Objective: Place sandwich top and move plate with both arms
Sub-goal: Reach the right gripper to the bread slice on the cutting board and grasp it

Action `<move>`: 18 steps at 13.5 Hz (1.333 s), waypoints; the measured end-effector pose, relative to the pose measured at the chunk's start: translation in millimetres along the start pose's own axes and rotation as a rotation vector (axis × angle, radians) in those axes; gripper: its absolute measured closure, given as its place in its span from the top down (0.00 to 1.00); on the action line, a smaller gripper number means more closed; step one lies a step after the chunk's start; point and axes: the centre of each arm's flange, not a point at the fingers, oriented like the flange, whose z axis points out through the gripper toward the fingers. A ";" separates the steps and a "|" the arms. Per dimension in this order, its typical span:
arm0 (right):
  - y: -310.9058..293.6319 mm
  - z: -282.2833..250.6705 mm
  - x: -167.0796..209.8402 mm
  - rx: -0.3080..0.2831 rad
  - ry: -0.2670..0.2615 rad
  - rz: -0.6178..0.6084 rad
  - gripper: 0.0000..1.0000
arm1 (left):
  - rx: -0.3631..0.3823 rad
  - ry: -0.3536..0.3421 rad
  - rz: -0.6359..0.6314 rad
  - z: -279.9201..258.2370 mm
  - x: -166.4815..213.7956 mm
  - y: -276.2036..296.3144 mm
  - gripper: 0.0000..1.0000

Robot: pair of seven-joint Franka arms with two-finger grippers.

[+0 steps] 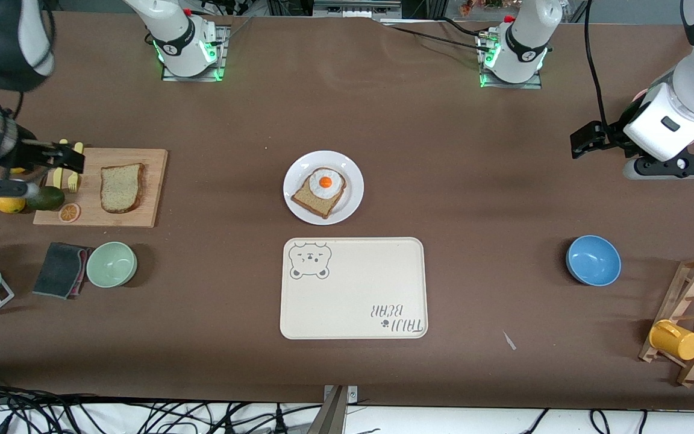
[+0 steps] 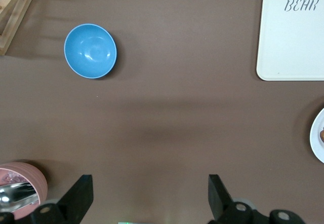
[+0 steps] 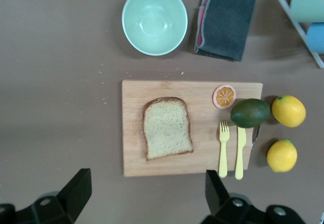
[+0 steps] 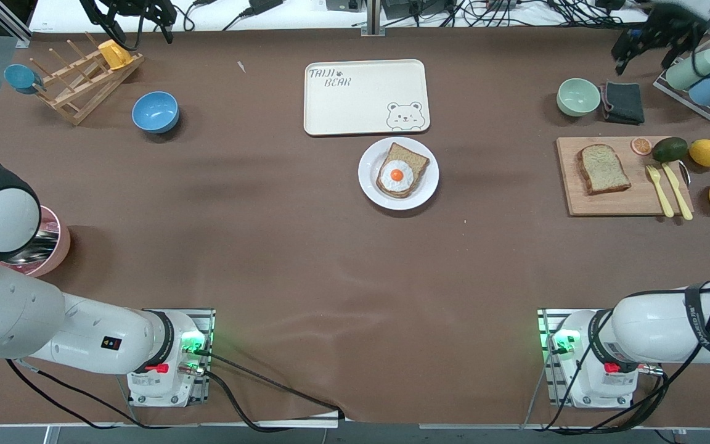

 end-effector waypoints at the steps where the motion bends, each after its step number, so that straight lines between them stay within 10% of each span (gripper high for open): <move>1: -4.2 24.6 -1.0 -0.020 0.003 -0.016 1.00 | 0.000 0.000 0.000 0.1 0.0 0.0 1.00; 8: -53.2 156.8 -32.9 -0.184 0.006 0.010 0.99 | 0.000 -0.001 -0.001 0.6 0.1 -0.3 1.00; 12: -74.1 203.9 -30.9 -0.280 -0.012 0.003 0.76 | 0.000 -0.002 -0.002 0.9 0.2 -1.0 1.00; 18: -86.8 234.1 -33.2 -0.242 0.033 -0.051 0.67 | 0.000 -0.003 -0.002 1.7 0.5 -1.3 1.00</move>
